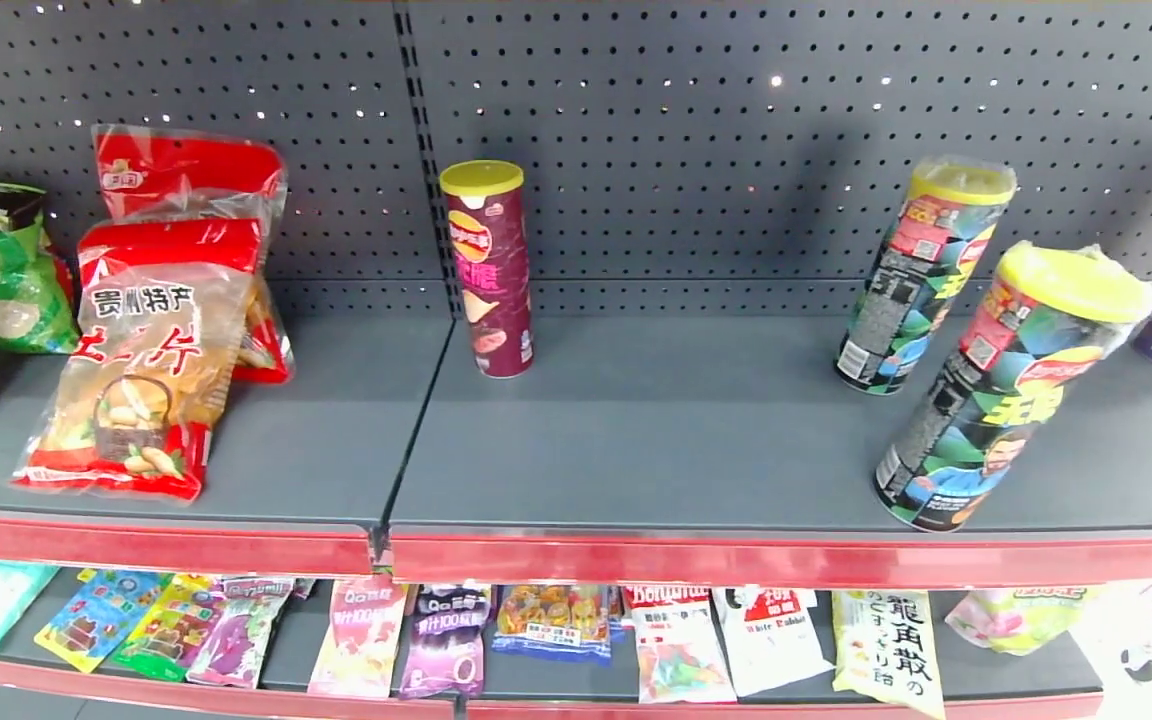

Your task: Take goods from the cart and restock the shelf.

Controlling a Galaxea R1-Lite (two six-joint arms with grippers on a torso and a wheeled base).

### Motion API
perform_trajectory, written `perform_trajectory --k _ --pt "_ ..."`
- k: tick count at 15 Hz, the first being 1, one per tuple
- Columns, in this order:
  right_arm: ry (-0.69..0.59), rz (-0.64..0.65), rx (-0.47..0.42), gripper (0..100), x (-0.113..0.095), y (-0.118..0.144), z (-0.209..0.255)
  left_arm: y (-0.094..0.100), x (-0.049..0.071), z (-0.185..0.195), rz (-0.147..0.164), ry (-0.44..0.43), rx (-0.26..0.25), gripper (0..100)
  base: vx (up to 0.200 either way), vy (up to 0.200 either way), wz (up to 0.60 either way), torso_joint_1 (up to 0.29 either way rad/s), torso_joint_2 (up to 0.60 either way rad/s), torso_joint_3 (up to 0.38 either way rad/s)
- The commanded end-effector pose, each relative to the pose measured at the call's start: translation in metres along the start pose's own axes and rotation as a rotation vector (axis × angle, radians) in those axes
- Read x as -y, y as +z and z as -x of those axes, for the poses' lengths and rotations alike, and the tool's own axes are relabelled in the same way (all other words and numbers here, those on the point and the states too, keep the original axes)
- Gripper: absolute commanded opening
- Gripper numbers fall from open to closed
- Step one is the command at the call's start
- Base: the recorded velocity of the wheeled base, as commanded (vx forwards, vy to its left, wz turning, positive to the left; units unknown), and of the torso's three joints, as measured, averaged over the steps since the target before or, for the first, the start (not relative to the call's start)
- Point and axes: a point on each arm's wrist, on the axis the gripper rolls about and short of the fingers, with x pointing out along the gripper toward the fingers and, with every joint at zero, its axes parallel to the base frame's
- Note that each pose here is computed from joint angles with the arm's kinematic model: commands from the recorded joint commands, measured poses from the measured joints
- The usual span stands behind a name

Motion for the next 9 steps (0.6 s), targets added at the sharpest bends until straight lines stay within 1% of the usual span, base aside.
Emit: perform_trajectory --k 1,4,7,9 --pt "0.001 0.000 -0.001 0 0.0000 0.0001 -0.0003 0.0002 -0.0001 0.0001 0.000 0.001 0.000 100 0.000 0.200 0.00 -0.002 0.00 0.002" --pt "0.019 0.000 0.005 0 -0.0001 0.0005 -0.0001 0.0004 -0.0001 -0.0001 0.000 0.001 0.000 100 0.000 0.200 0.00 -0.002 0.00 0.002" --pt "0.137 0.001 0.025 0 -0.0024 0.0041 -0.0018 0.0004 -0.0001 0.0001 0.000 0.001 0.002 100 0.000 0.200 0.00 0.005 0.00 0.002" --pt "0.209 0.004 0.019 0 -0.0039 0.0087 -0.0082 0.0004 -0.0001 0.0001 0.000 0.001 0.002 100 0.000 0.000 0.00 0.000 0.00 0.000"
